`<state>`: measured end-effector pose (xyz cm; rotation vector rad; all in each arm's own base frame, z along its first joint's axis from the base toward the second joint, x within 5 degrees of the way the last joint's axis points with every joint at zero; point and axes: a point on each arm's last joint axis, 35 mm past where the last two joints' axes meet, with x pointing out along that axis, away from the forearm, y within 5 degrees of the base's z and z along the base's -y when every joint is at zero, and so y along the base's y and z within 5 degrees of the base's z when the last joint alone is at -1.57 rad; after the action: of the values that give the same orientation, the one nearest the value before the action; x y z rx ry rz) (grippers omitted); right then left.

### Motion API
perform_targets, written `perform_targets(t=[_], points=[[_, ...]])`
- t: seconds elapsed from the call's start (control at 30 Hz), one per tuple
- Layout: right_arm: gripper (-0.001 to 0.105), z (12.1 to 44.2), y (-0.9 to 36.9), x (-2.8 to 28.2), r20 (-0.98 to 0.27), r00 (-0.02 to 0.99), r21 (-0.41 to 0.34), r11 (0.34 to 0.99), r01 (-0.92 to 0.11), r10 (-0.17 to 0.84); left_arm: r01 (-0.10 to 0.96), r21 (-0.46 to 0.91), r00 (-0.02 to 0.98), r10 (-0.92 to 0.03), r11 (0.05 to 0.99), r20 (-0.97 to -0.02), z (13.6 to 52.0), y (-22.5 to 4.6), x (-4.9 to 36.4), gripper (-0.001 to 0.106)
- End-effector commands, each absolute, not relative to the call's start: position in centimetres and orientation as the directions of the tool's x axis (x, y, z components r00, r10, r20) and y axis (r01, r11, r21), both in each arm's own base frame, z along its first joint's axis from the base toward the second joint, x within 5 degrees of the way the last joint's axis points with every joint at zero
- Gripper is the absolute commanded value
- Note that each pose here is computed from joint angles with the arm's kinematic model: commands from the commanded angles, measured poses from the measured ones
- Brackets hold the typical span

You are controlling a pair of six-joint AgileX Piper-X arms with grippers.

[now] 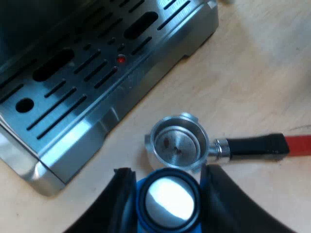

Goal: Grind coffee beans and then tamp

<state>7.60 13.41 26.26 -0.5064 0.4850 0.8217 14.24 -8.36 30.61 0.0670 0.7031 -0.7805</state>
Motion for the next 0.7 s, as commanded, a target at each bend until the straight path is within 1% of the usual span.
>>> perform_targets(t=[0.03,0.1,0.2,0.3,0.43,0.57,0.7], points=[[0.06,26.4,13.4,7.6,-0.572,0.596,-0.243,0.578,-0.779,0.563,0.692,-0.177,0.504,-0.644,0.7,-0.576,31.2,-8.9,14.4,0.0],[0.06,26.4,13.4,7.6,-0.572,0.596,-0.243,0.578,-0.779,0.563,0.712,-0.168,0.486,-0.651,0.682,-0.583,31.0,-9.6,14.2,0.0],[0.06,26.4,13.4,7.6,-0.572,0.596,-0.243,0.578,-0.779,0.563,0.717,-0.133,0.486,-0.628,0.684,-0.607,30.7,-10.5,14.2,0.0],[0.06,26.4,13.4,7.6,-0.572,0.596,-0.243,0.578,-0.779,0.563,0.742,-0.122,0.468,-0.64,0.659,-0.61,30.4,-11.5,14.3,0.0],[0.06,26.4,13.4,7.6,-0.572,0.596,-0.243,0.578,-0.779,0.563,0.749,-0.087,0.475,-0.623,0.657,-0.622,29.9,-12.7,14.5,0.0],[0.06,26.4,13.4,7.6,-0.572,0.596,-0.243,0.578,-0.779,0.563,0.77,-0.081,0.439,-0.618,0.632,-0.652,29.1,-14.0,14.6,0.0],[0.06,26.4,13.4,7.6,-0.572,0.596,-0.243,0.578,-0.779,0.563,0.775,-0.075,0.434,-0.615,0.627,-0.659,28.5,-14.8,15.0,0.0]])
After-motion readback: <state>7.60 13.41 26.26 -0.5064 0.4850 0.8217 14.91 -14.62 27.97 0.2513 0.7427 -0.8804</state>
